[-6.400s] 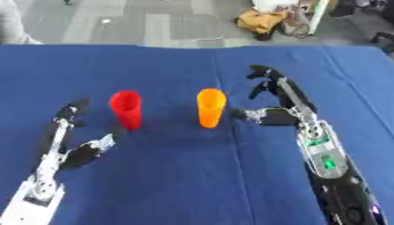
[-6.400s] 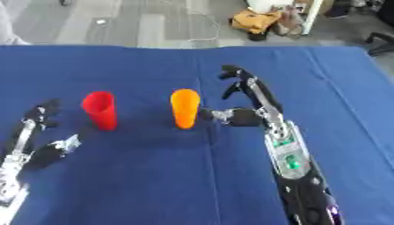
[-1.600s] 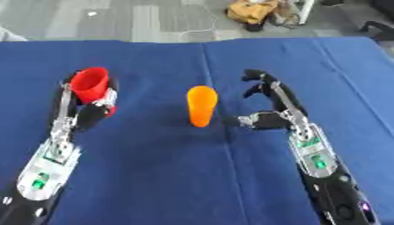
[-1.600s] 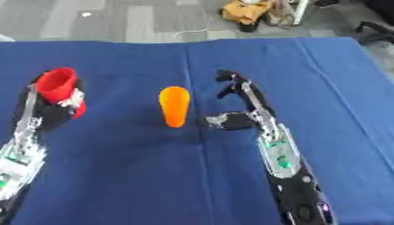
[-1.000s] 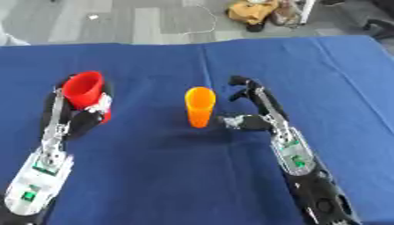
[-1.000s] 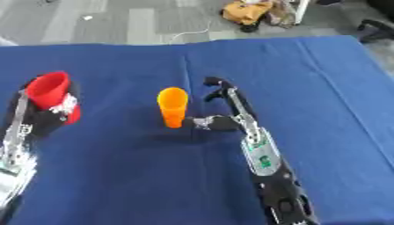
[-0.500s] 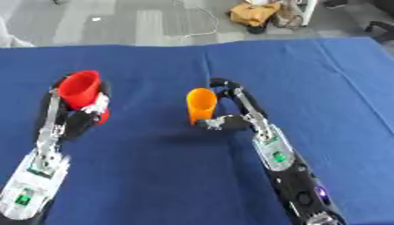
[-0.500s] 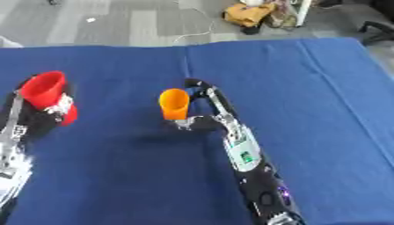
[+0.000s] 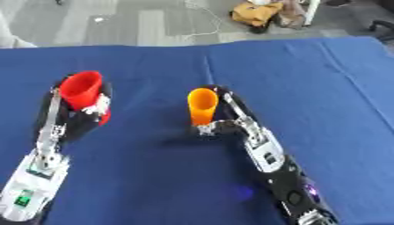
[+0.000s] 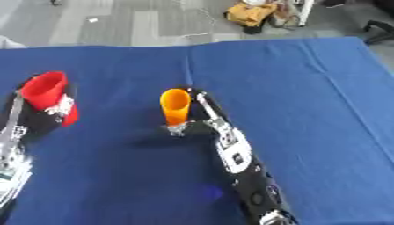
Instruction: Pour the contents of one cup into another cup.
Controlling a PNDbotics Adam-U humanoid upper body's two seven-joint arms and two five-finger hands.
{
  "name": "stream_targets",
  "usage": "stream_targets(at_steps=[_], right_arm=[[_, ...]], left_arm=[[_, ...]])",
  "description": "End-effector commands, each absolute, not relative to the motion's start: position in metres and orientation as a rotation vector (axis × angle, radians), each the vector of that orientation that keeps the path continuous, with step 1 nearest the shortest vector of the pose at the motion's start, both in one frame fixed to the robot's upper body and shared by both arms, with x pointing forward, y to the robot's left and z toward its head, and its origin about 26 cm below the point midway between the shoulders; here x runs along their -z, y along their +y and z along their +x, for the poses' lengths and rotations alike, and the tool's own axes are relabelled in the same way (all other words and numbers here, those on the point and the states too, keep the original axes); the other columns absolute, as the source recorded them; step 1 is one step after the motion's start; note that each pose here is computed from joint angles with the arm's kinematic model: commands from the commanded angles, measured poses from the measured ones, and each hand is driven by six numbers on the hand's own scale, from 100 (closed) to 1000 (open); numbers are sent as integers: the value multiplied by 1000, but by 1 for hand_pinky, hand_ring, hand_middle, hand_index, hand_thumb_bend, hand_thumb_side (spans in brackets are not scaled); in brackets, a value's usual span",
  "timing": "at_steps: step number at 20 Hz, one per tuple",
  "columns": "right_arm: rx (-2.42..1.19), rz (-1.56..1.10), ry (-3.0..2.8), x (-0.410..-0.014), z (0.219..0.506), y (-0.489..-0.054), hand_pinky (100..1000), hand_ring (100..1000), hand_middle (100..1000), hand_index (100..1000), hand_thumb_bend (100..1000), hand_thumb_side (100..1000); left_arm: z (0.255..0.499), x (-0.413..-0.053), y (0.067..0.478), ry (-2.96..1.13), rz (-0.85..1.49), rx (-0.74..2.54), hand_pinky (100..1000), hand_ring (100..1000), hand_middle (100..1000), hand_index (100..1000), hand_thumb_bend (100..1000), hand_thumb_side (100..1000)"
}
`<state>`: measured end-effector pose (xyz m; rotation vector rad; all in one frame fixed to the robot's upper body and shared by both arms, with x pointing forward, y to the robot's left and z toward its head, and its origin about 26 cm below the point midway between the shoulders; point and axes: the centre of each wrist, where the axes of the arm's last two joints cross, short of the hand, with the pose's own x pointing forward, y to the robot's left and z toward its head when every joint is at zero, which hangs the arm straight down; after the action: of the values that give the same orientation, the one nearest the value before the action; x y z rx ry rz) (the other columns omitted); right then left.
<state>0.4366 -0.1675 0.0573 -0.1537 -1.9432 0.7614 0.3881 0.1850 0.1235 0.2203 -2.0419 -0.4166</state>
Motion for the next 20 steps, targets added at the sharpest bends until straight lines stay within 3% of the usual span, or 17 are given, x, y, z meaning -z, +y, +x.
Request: stream_targets(at_steps=[1,9,20], right_arm=[[-779,-157,-1971,-69,441,-164,861,646,783,870,1000,464],[-772,-161,-1978,-69,440,-157,796,552,677,778,1000,380],[-661,-221,-1997,-67,438,-155,654,334,441,536,793,199]], left_arm=[[388,-134,183,-2073,208,417,100,336,317,715,100,437],[388,-132,183,-2067,210,422,100,338,318,715,100,435],[387,-130,183,-2062,212,424,100,338,317,714,100,432]])
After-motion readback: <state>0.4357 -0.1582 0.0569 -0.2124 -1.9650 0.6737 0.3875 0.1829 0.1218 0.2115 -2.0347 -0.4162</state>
